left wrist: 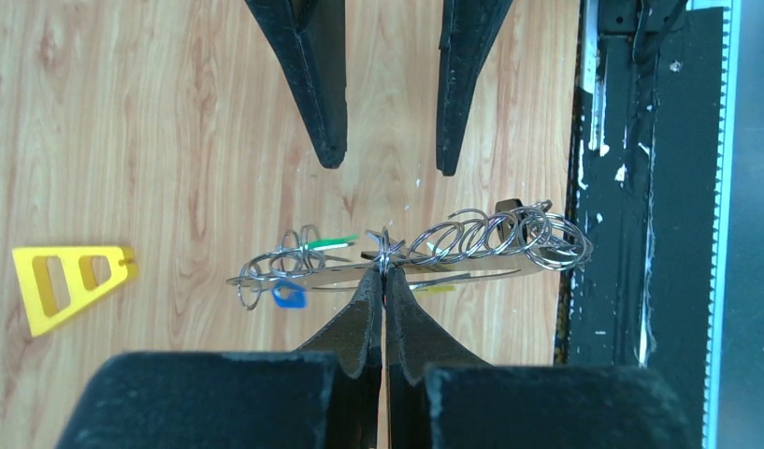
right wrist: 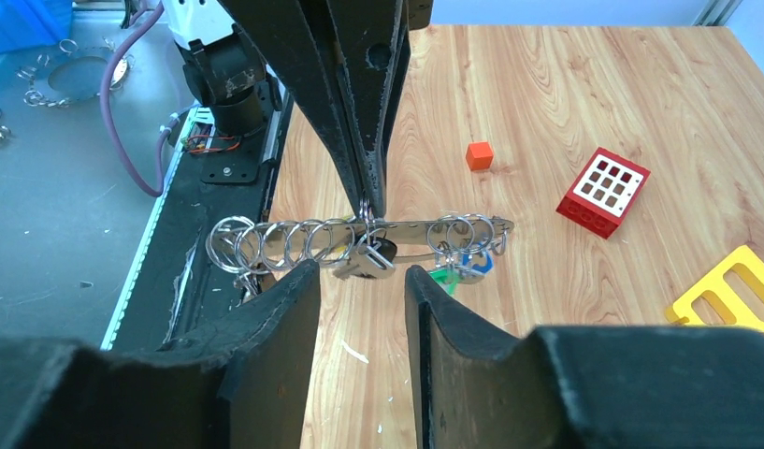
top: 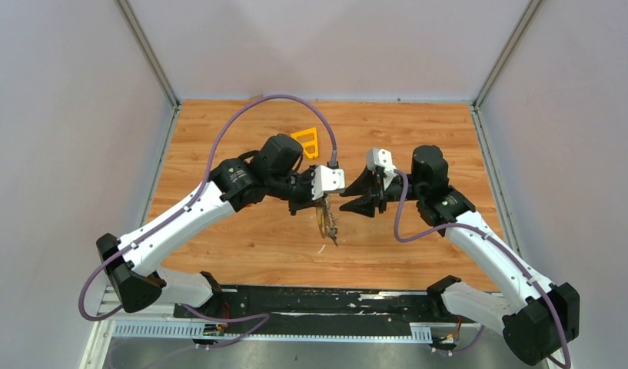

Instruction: Put the keys on the keyring

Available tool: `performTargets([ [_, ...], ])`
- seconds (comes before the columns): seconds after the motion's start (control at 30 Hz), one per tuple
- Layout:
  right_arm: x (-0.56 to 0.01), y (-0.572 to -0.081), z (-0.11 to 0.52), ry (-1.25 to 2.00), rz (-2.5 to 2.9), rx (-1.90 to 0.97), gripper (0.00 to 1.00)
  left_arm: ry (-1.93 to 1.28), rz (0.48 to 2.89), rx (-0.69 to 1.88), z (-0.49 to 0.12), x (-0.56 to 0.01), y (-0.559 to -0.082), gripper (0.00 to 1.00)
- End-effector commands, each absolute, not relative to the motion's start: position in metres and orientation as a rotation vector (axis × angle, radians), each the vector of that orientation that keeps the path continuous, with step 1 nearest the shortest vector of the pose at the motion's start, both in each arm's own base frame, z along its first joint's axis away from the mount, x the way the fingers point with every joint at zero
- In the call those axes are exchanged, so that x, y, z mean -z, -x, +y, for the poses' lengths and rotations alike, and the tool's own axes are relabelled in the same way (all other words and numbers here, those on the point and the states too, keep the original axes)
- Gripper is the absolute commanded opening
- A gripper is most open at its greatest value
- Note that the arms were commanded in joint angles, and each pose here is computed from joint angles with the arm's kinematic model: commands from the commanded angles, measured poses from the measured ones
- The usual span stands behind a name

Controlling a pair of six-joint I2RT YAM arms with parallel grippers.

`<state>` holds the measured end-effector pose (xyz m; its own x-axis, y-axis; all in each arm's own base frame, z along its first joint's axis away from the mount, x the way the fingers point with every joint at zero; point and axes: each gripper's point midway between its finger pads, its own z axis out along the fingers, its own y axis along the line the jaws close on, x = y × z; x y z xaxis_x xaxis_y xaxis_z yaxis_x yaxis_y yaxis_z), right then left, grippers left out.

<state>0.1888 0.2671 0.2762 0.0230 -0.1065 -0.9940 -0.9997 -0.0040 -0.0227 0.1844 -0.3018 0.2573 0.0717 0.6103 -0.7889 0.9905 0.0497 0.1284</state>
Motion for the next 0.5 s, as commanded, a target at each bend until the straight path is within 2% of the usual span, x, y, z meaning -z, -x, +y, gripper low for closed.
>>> performTargets([
  [0.0,-0.287,-0.188,0.27,1.317,1.216,-1.14,0.4,-1.616,1.714,0.638,-0.295,-0.268,-0.184,0.0],
  [0.27,-0.285,-0.188,0.278,1.312,1.213,-1.19,0.47,-1.598,1.857,0.658,-0.303,-0.271,-0.18,0.0],
  [0.47,-0.286,-0.19,0.283,1.28,1.226,-1.225,0.46,-1.585,1.879,0.691,-0.309,-0.276,-0.173,0.0],
])
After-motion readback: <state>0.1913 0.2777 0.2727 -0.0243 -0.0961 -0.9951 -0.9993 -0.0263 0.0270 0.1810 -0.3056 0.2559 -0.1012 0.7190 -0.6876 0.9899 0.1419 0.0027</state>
